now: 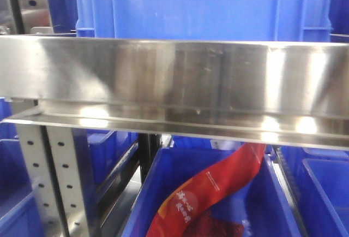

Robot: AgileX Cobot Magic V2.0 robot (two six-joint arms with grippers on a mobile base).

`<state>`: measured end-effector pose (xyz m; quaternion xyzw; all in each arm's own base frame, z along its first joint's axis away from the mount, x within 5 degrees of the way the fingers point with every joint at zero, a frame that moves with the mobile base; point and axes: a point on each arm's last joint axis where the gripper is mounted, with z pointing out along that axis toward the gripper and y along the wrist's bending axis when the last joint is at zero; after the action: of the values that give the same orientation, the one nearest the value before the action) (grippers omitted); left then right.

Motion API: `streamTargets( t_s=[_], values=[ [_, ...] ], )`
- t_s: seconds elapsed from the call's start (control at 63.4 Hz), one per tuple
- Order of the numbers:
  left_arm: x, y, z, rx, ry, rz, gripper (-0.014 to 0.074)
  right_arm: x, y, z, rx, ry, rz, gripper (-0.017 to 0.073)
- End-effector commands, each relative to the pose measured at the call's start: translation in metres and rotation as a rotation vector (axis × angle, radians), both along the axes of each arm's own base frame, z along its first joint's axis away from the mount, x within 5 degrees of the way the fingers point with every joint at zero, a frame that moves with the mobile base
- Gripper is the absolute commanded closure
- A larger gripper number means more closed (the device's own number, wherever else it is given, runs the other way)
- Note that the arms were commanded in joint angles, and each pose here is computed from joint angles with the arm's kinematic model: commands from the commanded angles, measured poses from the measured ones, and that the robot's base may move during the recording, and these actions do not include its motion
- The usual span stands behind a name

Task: Grab PVC pipe and place in blue bin
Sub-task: 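Drive up to the shelf and stop facing the blue bins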

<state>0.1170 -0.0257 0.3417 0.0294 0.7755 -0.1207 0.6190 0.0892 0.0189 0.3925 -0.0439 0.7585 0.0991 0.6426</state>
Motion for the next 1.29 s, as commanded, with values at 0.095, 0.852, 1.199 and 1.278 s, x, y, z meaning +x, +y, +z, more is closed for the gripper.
streamTargets(
  t_s=[0.095,0.852,1.199,1.278],
  values=[
    [-0.0003,0.0006,0.0041,-0.021,-0.032,0.008,0.0704,-0.0013,-0.0009,0.0034,-0.007,-0.036,-0.007,0.0728],
    [-0.0003,0.0006,0.0041,-0.021,-0.032,0.008,0.0704,-0.0013,-0.0009,0.0034,-0.007,-0.036,-0.007,0.0728],
    [-0.0003,0.0006,0.0041,-0.021,-0.032,0.008,0.0704,-0.0013,-0.0009,0.0034,-0.007,-0.036,-0.007,0.0728],
    [-0.0003,0.0006,0.0041,-0.021,-0.032,0.008,0.0704,-0.0013,-0.0009,0.0034,-0.007,-0.036,-0.007,0.0728]
  ],
)
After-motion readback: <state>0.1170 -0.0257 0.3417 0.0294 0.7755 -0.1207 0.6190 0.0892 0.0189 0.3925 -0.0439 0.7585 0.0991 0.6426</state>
